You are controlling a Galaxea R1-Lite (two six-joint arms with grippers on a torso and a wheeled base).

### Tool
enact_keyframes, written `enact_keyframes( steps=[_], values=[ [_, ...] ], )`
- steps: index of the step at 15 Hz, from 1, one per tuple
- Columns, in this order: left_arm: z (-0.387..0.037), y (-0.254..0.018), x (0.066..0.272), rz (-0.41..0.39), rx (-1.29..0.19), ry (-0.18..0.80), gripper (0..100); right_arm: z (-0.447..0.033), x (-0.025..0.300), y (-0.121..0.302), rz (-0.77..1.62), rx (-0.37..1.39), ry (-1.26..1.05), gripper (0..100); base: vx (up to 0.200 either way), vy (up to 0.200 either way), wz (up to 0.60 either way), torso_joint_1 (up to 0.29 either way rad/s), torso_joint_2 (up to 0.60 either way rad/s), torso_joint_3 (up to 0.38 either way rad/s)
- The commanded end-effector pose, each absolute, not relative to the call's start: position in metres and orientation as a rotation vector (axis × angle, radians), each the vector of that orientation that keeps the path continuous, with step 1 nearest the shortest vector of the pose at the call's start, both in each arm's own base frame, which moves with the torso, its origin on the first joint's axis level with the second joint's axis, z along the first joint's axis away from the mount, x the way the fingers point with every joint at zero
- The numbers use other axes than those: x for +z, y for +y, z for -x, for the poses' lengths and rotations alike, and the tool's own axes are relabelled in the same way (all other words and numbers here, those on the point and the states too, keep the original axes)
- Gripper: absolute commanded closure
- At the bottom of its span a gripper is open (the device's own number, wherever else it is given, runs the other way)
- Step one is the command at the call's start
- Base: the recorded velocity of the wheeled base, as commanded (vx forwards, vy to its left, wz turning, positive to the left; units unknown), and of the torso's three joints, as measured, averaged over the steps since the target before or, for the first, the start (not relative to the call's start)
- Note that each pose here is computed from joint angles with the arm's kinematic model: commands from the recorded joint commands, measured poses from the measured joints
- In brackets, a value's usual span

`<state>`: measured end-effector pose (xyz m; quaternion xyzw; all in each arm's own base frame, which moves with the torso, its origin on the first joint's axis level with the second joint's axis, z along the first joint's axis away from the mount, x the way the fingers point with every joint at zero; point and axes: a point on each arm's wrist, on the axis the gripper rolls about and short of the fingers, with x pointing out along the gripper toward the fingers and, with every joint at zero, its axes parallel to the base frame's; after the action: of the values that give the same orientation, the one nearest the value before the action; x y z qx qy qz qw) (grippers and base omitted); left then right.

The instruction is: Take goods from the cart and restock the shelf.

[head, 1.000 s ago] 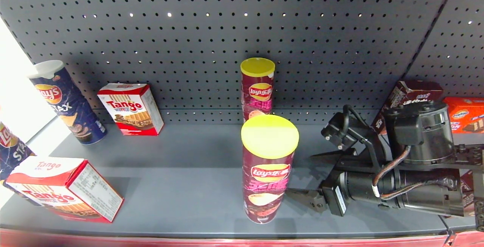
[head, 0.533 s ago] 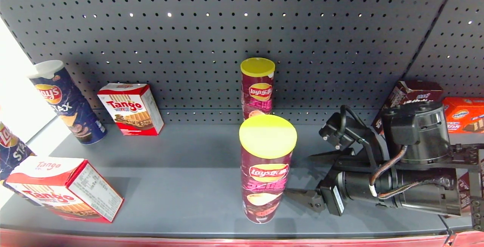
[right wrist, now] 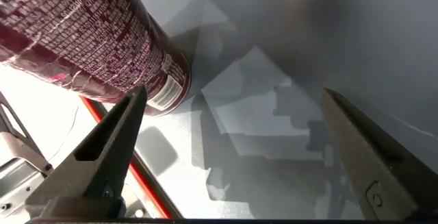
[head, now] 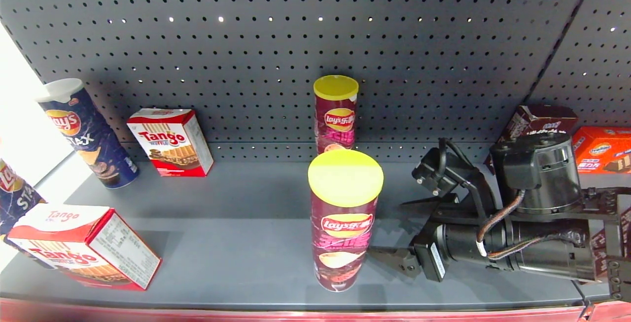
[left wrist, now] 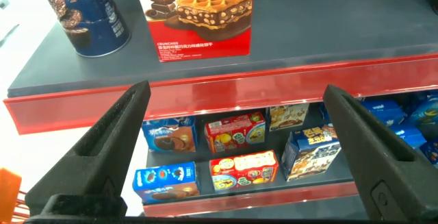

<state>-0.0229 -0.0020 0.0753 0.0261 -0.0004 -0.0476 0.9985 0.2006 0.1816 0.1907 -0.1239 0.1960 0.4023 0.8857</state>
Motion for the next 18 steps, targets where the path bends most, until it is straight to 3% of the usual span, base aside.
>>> enact_keyframes(
  steps=[1, 5, 9, 14, 16, 18],
  values=[
    [0.023, -0.002, 0.075, -0.052, -0.095, 0.001, 0, -0.201, 0.191, 0.182, 0.258, 0.837, 0.407, 0, 0.000, 0.000, 0.00, 0.000, 0.00, 0.000],
    [0.023, -0.002, 0.075, -0.052, -0.095, 0.001, 0, -0.199, 0.201, 0.176, 0.235, 0.818, 0.345, 0, 0.000, 0.000, 0.00, 0.000, 0.00, 0.000],
    [0.023, -0.002, 0.075, -0.054, -0.097, 0.000, 0, -0.183, 0.239, 0.140, 0.174, 0.739, 0.203, 0, 0.000, 0.000, 0.00, 0.000, 0.00, 0.000],
    [0.023, -0.002, 0.075, -0.054, -0.097, 0.000, 0, -0.140, 0.286, 0.061, 0.086, 0.475, -0.032, 0, 0.000, 0.000, 0.00, 0.000, 0.00, 0.000],
    [0.023, -0.002, 0.075, -0.055, -0.098, 0.000, 0, -0.109, 0.295, 0.032, 0.077, 0.343, -0.129, 0, 0.000, 0.000, 0.00, 0.000, 0.00, 0.000],
    [0.023, -0.002, 0.075, -0.055, -0.098, 0.000, 0, -0.081, 0.284, 0.016, 0.082, 0.250, -0.170, 0, 0.000, 0.000, 0.00, 0.000, 0.00, 0.000]
  ],
)
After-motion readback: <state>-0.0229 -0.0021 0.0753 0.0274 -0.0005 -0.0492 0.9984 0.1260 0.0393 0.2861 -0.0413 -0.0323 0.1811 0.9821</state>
